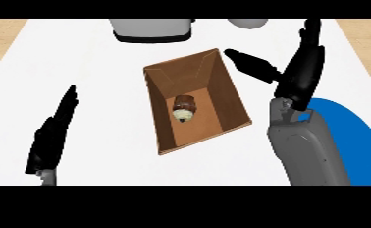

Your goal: Pick the cupcake from the plate and place it in the cardboard box

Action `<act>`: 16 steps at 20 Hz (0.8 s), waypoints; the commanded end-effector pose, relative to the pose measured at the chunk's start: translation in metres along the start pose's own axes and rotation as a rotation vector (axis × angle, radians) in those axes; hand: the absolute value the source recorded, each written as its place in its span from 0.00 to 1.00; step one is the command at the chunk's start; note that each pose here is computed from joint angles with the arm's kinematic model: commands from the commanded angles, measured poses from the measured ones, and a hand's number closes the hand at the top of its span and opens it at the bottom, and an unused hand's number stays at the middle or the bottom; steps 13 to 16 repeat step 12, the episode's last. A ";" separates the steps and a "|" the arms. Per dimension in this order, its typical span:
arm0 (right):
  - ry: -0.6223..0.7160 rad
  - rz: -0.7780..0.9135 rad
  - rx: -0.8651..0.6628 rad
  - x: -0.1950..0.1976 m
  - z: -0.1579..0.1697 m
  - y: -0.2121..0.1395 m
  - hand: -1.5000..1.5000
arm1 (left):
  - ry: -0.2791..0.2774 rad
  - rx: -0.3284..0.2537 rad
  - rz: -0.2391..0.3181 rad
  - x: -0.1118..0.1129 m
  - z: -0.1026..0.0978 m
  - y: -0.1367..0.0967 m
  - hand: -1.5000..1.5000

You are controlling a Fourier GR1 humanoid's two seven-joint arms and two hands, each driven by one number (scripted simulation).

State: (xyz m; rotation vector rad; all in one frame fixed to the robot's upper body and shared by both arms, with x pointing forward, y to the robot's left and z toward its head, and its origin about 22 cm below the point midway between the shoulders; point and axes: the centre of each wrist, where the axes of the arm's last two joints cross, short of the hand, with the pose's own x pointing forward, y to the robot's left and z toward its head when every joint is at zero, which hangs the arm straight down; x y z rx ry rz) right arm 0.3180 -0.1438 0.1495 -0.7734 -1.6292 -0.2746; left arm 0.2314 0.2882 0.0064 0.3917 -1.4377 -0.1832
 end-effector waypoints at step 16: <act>0.005 -0.042 -0.104 -0.041 0.030 -0.213 0.00 | 0.012 -0.008 0.006 0.000 -0.004 0.011 0.50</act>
